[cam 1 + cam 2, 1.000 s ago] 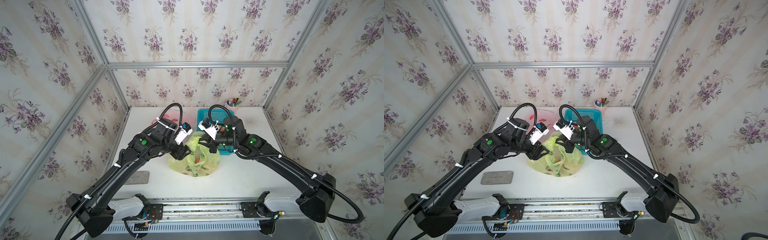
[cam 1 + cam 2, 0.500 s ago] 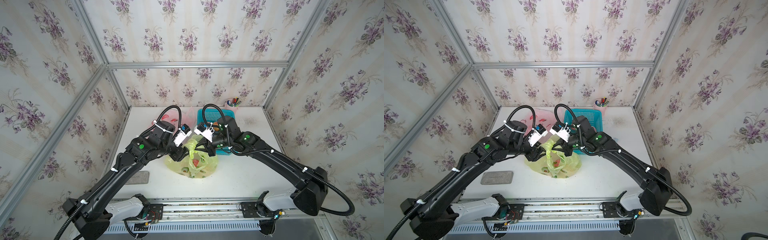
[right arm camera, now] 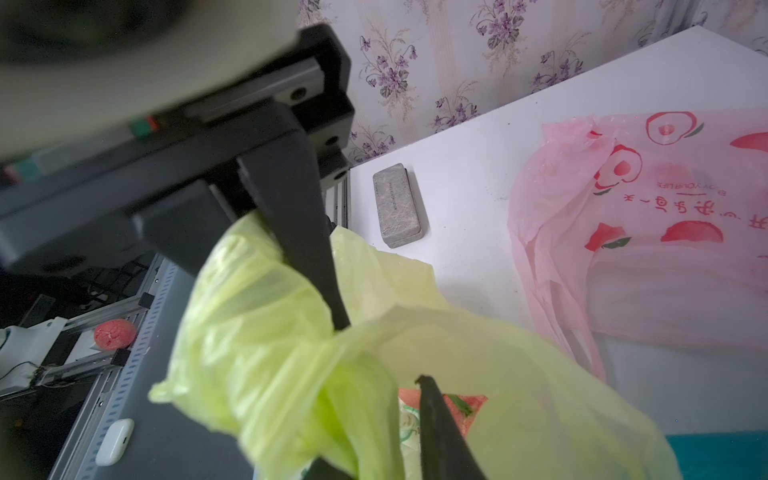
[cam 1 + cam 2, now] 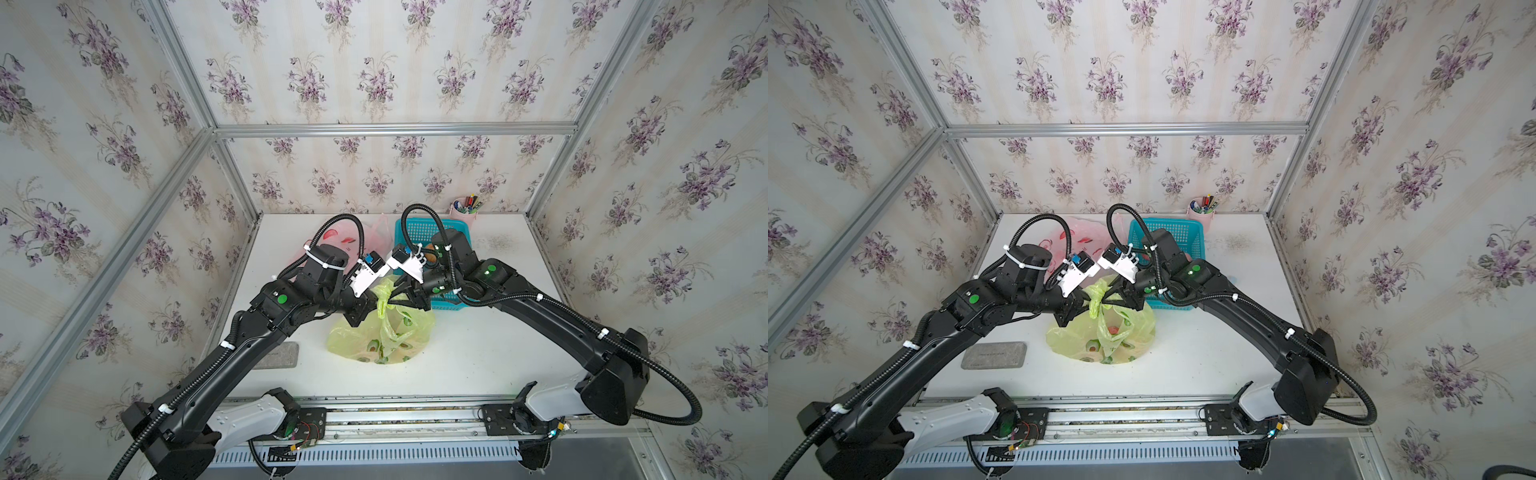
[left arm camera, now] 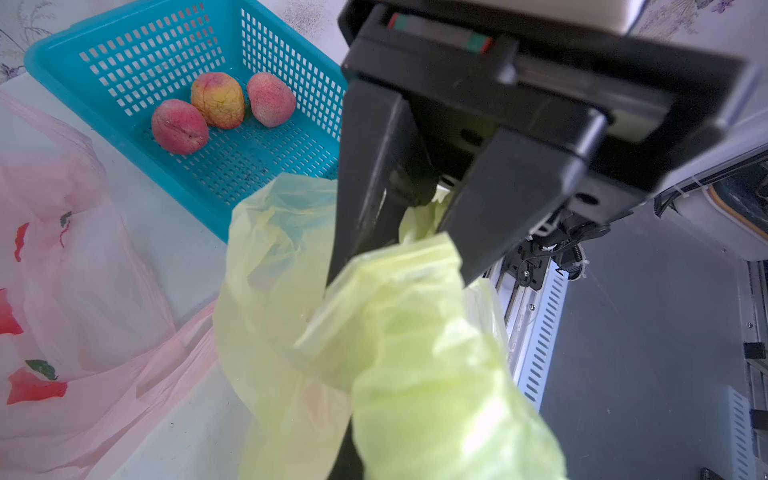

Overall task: Place the peach into a plastic bag & tie a knot
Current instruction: Cross the plastic bag at the center of the board.

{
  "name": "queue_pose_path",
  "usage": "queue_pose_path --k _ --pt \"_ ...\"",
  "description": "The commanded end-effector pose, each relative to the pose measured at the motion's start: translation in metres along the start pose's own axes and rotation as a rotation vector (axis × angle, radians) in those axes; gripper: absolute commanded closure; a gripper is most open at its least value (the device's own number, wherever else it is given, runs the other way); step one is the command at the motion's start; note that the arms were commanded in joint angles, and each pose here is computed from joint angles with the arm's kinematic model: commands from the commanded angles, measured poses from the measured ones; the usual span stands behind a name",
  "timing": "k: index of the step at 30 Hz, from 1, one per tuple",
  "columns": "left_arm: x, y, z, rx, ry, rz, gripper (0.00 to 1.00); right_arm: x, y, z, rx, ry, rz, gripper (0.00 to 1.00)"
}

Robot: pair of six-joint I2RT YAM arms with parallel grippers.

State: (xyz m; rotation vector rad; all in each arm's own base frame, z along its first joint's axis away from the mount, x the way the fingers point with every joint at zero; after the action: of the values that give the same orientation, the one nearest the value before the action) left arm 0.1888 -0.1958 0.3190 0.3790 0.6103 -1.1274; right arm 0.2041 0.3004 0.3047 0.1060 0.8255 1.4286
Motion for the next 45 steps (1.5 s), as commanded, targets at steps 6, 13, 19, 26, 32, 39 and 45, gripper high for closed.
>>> queue_pose_path --k 6,13,19,26,32,39,45 --pt "0.0 0.001 0.009 0.001 -0.074 -0.002 1.0 -0.005 -0.005 0.002 0.002 -0.036 -0.095 0.78" --pt "0.002 0.001 0.001 -0.005 -0.027 0.007 1.0 -0.014 -0.01 0.009 -0.004 -0.092 -0.197 0.85" --pt "0.002 0.001 0.0 -0.012 -0.022 0.008 1.0 -0.018 -0.008 0.01 -0.01 -0.109 -0.213 0.78" --pt "0.001 -0.001 0.001 -0.013 -0.029 -0.005 1.0 -0.018 -0.009 0.01 -0.005 -0.105 -0.221 0.79" --pt "-0.002 -0.003 0.0 -0.02 -0.033 -0.014 1.0 -0.02 -0.014 0.011 0.002 -0.115 -0.274 0.78" --pt "-0.002 -0.004 0.001 -0.027 -0.038 -0.025 1.0 -0.019 -0.014 0.011 0.004 -0.114 -0.272 0.74" --pt "-0.002 -0.005 0.001 -0.03 -0.039 -0.031 1.0 -0.019 -0.019 0.012 0.011 -0.118 -0.305 0.78"
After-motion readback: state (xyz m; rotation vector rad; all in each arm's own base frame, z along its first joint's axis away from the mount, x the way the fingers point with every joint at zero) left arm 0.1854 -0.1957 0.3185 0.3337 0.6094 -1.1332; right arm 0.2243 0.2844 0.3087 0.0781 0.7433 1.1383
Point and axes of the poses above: each gripper's point midway between its finger pads, its own x axis out along the fingers, its own y axis along the line the jaws close on, z = x × y, the point moved 6 cm from there along -x, back along the fingers, and after that the axes turned 15 degrees about x, right-handed, at the moved point
